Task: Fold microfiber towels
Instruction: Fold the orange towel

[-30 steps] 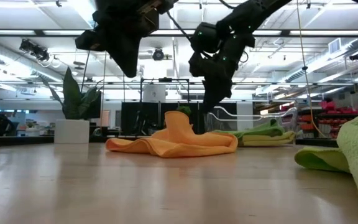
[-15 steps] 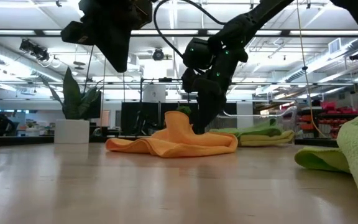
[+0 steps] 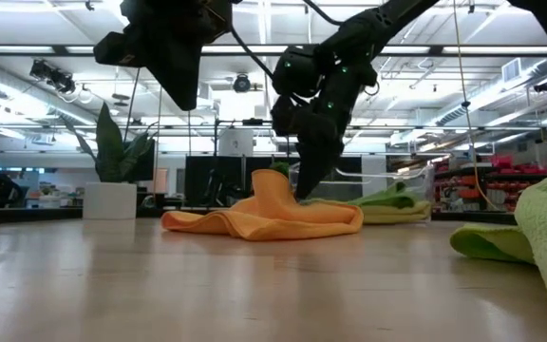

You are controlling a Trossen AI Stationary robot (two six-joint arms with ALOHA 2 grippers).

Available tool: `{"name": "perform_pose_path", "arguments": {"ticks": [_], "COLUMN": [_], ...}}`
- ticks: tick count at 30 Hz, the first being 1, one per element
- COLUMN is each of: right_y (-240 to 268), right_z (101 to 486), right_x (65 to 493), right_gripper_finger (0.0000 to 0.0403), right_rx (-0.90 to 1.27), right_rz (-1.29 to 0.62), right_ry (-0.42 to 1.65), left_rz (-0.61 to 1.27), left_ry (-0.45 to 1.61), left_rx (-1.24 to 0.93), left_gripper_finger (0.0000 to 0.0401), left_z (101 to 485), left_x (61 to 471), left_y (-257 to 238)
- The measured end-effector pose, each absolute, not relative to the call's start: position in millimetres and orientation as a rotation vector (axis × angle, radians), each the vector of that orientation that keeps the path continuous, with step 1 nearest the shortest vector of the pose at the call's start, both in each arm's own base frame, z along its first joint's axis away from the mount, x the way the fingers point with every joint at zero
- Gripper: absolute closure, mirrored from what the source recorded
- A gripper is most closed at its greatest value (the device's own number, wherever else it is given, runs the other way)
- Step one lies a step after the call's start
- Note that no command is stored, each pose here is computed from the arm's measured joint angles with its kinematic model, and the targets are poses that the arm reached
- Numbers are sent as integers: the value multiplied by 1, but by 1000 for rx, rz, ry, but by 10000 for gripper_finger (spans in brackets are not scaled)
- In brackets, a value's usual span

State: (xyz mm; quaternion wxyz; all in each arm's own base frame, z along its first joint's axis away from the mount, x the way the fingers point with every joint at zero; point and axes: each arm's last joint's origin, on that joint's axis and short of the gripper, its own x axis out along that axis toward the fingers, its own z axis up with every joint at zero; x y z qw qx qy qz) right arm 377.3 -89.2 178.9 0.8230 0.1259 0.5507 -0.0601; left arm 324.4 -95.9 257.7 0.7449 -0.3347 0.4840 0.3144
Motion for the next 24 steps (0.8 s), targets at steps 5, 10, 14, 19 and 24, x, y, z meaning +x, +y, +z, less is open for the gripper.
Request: {"name": "perform_pose_path", "arguments": {"ticks": [5, 10, 14, 19, 24], "right_y": [-88, -85, -73, -70, -71], "right_z": [184, 184, 184, 184, 184], "right_x": [379, 379, 381, 382, 382], "right_gripper_finger": [403, 403, 403, 403, 403], "right_rx": [206, 170, 69, 29, 17], "right_rz": [-160, -176, -171, -179, -184], "right_ry": [1180, 1194, 1212, 1207, 1214], "left_rz": [691, 690, 695, 701, 704], "left_ry": [1047, 1038, 1034, 1037, 1035], "left_rx": [-715, -700, -683, -677, -680], "left_gripper_finger": [394, 389, 376, 379, 395], "left_z": [258, 258, 258, 258, 258], "left_x": [323, 322, 321, 320, 320], "left_y": [-99, -103, -105, -104, -104]}}
